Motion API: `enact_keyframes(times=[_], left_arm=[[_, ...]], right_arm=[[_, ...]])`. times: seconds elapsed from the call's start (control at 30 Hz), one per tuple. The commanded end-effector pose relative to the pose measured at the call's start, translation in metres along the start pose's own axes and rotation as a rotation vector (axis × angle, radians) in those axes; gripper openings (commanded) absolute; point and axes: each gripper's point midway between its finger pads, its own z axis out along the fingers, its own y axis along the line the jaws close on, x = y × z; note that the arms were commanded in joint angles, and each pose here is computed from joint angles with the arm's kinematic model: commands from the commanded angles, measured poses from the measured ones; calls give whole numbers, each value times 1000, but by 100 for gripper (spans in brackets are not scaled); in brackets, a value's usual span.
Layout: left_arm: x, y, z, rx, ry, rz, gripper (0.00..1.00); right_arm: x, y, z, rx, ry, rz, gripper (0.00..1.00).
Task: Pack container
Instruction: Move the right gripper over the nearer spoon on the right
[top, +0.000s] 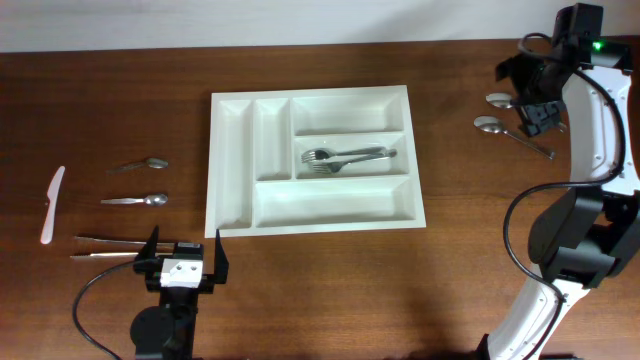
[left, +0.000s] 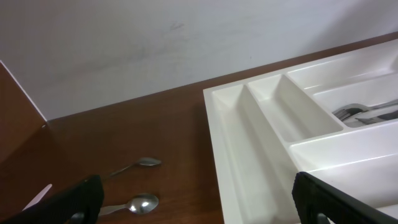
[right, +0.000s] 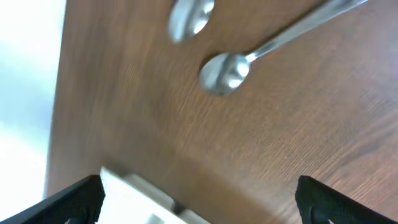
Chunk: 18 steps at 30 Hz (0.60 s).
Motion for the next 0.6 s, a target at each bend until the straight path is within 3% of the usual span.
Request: enact_keyframes(times=[0.0,0.17,0.57], left_arm=[[2,1,0,-7,0,12,99],[2,1,0,-7,0,12,99],[2,1,0,-7,0,12,99]], right_arm=[[-27,-18,14,64,-107,305,99],[-51,-34,29,101,-167,337,99],[-70,-83,74,178,-53,489,99]])
